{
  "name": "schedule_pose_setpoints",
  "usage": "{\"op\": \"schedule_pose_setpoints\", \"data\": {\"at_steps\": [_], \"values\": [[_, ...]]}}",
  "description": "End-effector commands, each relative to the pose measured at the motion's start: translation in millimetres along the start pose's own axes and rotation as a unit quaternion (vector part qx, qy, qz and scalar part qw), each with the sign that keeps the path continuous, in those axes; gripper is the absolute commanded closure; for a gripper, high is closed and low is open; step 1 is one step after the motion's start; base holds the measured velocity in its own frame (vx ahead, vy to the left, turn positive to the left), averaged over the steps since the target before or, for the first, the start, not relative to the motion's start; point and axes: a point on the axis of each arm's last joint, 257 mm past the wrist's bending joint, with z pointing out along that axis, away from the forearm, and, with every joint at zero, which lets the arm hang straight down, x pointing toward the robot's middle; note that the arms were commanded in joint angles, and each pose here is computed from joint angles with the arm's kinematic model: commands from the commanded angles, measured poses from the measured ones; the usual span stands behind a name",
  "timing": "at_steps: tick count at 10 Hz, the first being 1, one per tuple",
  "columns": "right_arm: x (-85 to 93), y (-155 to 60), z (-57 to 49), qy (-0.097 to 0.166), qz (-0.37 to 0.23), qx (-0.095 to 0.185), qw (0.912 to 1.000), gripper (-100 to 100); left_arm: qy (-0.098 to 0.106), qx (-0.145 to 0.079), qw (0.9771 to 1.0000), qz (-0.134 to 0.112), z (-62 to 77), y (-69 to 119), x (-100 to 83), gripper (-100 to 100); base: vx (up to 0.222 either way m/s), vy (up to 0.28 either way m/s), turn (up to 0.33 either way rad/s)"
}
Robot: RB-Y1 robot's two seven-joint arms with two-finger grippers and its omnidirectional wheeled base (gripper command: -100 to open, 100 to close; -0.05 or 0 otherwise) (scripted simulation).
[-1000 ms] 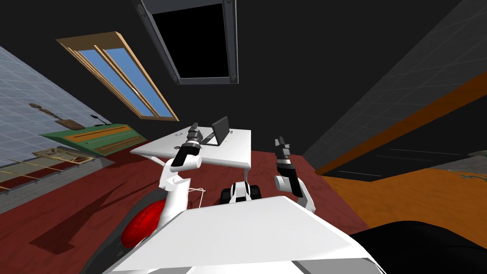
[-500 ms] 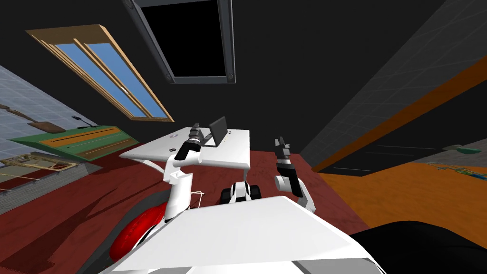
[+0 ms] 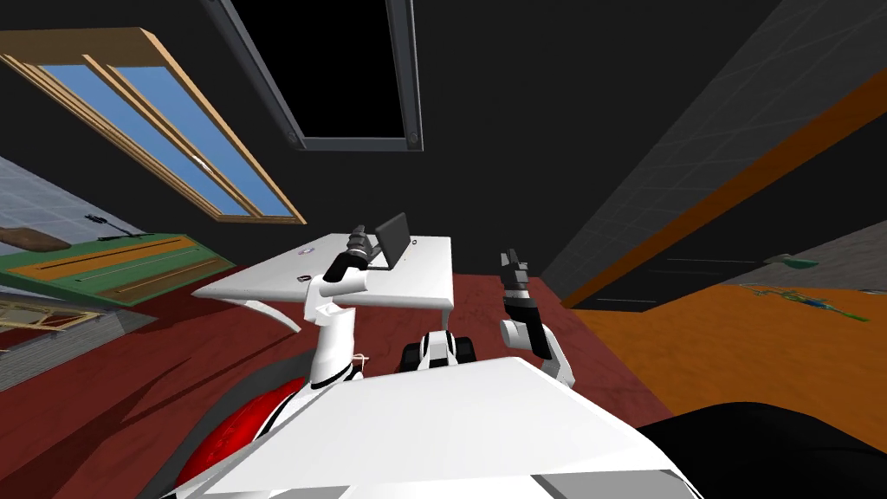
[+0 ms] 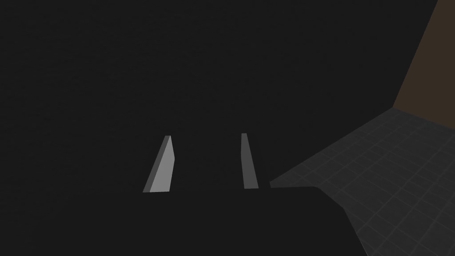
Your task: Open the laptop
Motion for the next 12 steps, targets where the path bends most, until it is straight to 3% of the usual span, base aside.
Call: {"op": "schedule_pose_setpoints", "data": {"at_steps": [1,7,8,9,10,12], "values": [[0.0,0.0,0.0,0.000,0.000,0.000,1.0000,0,-0.009,-0.027,0.9995,-0.010,7.5,7.2,-1.1,-100,0.017,0.010,-0.094],[0.0,0.0,0.0,0.000,0.000,0.000,1.0000,0,-0.020,-0.083,0.9954,-0.043,17.8,23.2,8.0,-100,0.013,0.009,-0.077],[0.0,0.0,0.0,0.000,0.000,0.000,1.0000,0,-0.020,-0.076,0.9962,-0.038,16.7,21.4,5.3,-100,0.005,0.003,-0.012],[0.0,0.0,0.0,0.000,0.000,0.000,1.0000,0,-0.002,-0.049,0.9982,-0.034,32.3,0.1,15.3,-100,-0.046,-0.038,0.053],[0.0,0.0,0.0,0.000,0.000,0.000,1.0000,0,0.002,-0.043,0.9984,-0.035,38.0,-3.5,20.3,-100,-0.056,-0.053,0.026],[0.1,0.0,0.0,0.000,0.000,0.000,1.0000,0,0.002,-0.077,0.9966,-0.031,44.1,28.6,22.0,-100,-0.018,-0.021,-0.006]]}}
